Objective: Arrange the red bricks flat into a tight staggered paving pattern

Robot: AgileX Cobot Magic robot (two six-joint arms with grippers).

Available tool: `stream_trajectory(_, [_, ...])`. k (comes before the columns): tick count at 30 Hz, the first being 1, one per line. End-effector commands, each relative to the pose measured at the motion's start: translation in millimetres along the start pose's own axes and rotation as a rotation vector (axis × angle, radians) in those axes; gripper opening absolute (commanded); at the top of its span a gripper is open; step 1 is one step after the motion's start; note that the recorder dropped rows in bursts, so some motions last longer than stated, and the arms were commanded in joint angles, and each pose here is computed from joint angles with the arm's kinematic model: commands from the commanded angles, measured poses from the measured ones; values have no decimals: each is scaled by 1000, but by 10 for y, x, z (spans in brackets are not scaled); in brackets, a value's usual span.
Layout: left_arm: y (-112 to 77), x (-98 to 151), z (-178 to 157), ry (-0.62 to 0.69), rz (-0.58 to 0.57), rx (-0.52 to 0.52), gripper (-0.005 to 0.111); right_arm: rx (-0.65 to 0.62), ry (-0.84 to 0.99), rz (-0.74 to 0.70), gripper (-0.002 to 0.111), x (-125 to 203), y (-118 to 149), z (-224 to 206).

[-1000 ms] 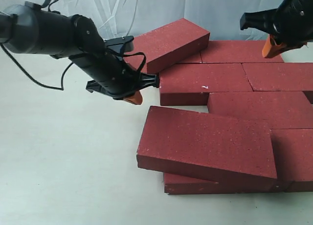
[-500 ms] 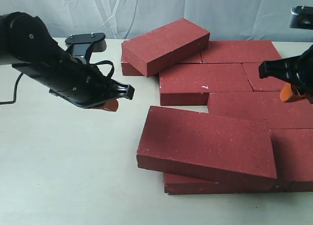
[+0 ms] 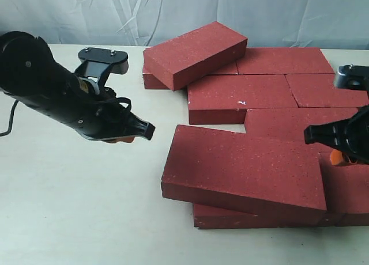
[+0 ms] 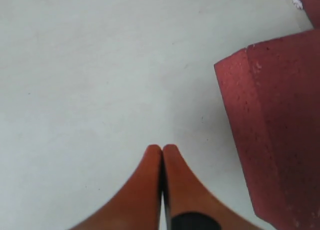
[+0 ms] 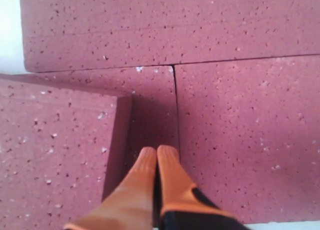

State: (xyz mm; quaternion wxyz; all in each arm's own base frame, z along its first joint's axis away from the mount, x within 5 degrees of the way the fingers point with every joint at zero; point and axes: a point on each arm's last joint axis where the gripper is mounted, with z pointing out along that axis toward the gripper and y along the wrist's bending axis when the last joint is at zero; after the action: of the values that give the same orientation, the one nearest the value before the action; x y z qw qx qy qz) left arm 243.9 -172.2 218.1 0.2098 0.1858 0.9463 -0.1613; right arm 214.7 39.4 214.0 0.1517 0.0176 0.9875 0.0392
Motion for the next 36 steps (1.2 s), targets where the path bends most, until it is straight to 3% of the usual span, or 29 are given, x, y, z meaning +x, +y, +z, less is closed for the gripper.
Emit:
stream_trajectory(1, [-12, -36, 38, -47, -22, 2, 0, -32, 2, 31, -1, 48, 11, 25])
stream_trajectory(8, [2, -26, 139, -28, -38, 0, 0, -43, 16, 11, -1, 82, 17, 47])
stream_trajectory(18, [1, -36, 135, -39, 71, -3, 0, -38, 68, -3, -1, 194, -3, 116])
stream_trajectory(36, [-12, 20, 211, 26, 16, 24, 0, -155, 107, -37, -1, 188, 108, 210])
